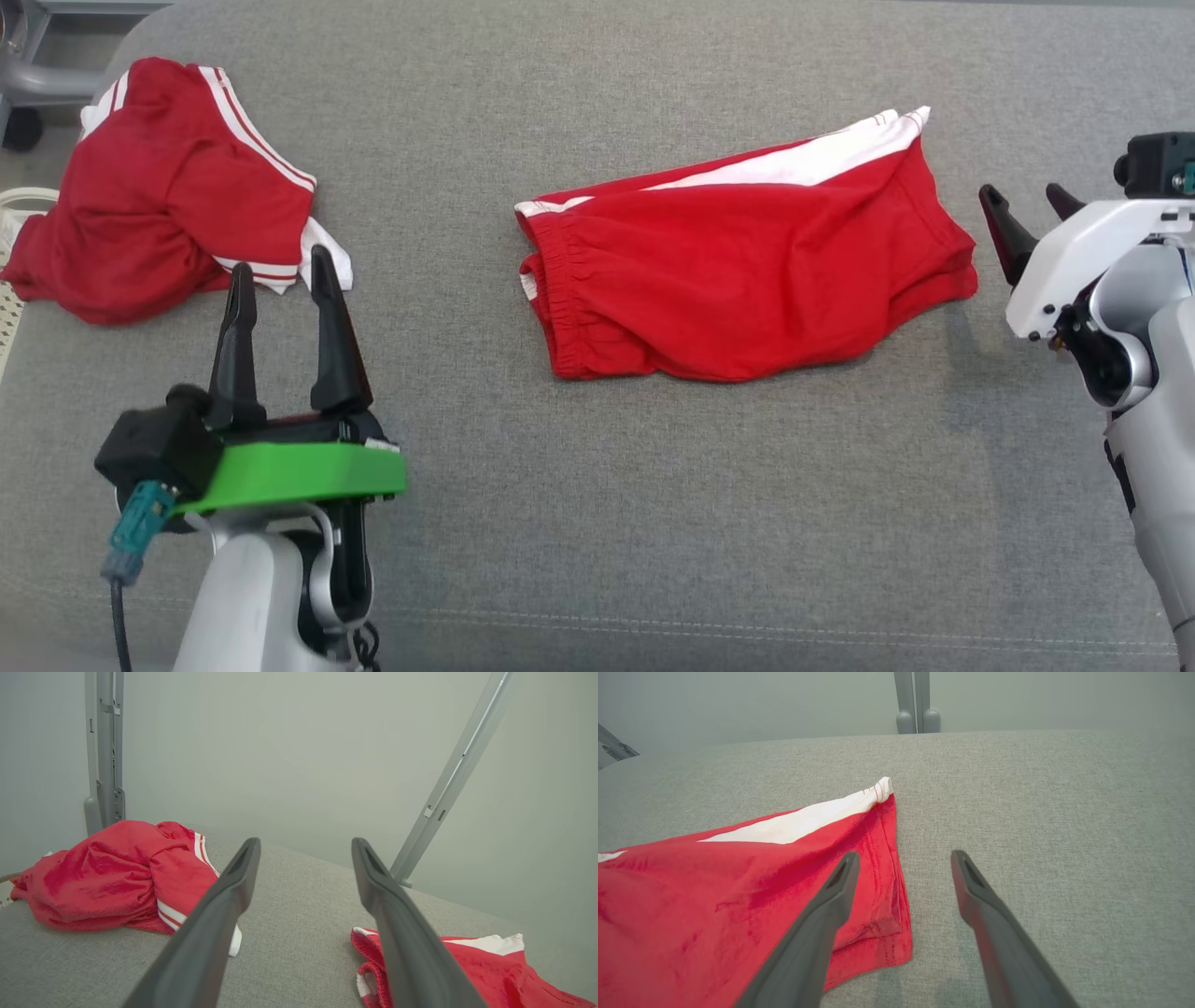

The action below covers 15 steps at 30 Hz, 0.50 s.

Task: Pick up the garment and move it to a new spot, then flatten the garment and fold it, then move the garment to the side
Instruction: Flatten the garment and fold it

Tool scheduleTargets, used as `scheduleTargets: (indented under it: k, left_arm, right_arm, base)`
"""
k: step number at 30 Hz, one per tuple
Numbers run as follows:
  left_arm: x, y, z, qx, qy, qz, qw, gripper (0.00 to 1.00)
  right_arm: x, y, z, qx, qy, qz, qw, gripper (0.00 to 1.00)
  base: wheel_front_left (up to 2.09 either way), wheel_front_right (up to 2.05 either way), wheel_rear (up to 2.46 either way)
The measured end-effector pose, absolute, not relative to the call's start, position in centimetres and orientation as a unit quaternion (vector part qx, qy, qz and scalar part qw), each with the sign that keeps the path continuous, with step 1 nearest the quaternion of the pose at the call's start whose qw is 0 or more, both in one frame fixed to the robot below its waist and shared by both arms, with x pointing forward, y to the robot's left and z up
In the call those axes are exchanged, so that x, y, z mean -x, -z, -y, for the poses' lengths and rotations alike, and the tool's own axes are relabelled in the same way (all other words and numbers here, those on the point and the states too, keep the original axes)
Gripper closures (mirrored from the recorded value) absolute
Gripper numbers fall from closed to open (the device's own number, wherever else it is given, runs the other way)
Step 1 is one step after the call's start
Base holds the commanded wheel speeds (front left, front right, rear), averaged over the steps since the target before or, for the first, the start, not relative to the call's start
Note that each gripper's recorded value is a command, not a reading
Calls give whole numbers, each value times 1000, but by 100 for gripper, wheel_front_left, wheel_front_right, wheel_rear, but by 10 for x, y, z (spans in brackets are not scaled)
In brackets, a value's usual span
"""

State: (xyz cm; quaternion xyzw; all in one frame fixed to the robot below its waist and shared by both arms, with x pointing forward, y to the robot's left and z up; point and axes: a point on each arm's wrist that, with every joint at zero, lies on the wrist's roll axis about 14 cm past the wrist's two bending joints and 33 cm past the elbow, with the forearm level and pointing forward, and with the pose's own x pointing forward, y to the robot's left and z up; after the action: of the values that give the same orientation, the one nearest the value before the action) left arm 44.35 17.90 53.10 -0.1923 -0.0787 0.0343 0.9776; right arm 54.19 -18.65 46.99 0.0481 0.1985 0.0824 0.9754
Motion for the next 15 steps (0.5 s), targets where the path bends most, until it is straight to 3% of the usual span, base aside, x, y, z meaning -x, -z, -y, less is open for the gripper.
scheduleTargets:
  k: [15]
  left_arm:
    - [-390,-501,-180,86,-26,36,995,0]
  right_arm:
    - [-524,-425,191,-94,-43,-238,966,0]
  base:
    - [0,0,0]
